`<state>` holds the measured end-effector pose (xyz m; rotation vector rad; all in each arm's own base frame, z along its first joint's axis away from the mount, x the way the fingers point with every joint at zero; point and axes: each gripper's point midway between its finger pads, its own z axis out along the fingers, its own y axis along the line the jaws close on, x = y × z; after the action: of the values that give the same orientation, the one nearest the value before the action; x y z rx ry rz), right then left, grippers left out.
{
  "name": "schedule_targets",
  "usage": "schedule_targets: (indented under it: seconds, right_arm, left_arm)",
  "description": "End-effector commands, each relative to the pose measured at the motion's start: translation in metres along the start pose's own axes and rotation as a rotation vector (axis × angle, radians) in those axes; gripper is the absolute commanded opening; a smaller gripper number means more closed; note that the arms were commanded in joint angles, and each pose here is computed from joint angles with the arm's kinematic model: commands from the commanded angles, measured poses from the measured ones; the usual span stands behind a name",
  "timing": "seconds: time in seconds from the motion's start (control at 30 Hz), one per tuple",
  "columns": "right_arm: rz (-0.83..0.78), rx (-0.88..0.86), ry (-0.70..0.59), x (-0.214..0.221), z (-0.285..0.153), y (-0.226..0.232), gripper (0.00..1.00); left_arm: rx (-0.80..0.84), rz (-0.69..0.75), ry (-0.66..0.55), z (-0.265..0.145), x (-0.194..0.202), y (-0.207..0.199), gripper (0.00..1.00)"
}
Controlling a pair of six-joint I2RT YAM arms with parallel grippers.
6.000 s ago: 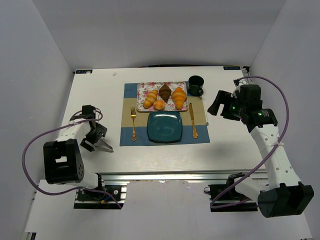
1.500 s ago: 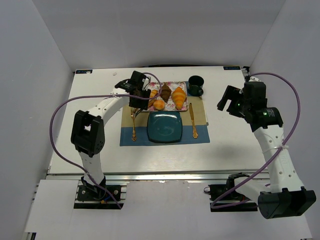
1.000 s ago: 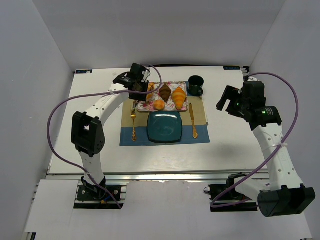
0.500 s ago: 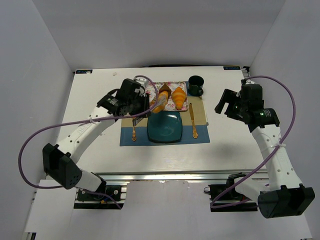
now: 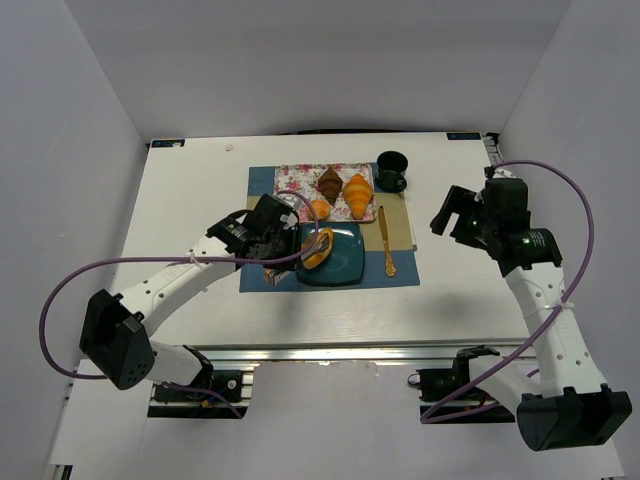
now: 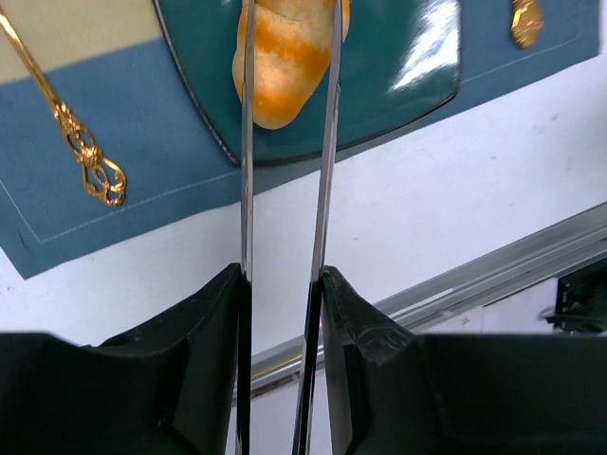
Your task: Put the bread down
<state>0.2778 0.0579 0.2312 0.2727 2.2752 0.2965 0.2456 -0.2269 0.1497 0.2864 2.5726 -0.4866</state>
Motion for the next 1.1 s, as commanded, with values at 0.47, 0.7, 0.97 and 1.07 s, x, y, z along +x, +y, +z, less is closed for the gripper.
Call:
schedule_targets:
  seconds: [0.47, 0.7, 0.97, 1.07]
  right_arm:
    - [-0.005, -0.022, -0.017, 0.001, -0.006, 0.003, 0.89]
    - [0.0, -0.028, -0.016, 0.0, -0.003, 0.004, 0.89]
    - [0.005, -0.021, -0.01, 0.003, 0.0, 0.002, 0.89]
    - [0.009, -0.025, -0.003, 0.005, 0.003, 0.003, 0.89]
  left_arm:
    - [-0.013, 0.0, -0.076, -0.009, -0.017, -0.007, 0.59]
    - [-0.012, 0.013, -0.08, -0.015, -0.027, -0.013, 0.6]
    - [-0.138, 0.044, -0.214, -0.028, -0.087, -0.009, 0.59]
    - [-0.193, 0.054, -0.259, -0.023, -0.105, -0.004, 0.59]
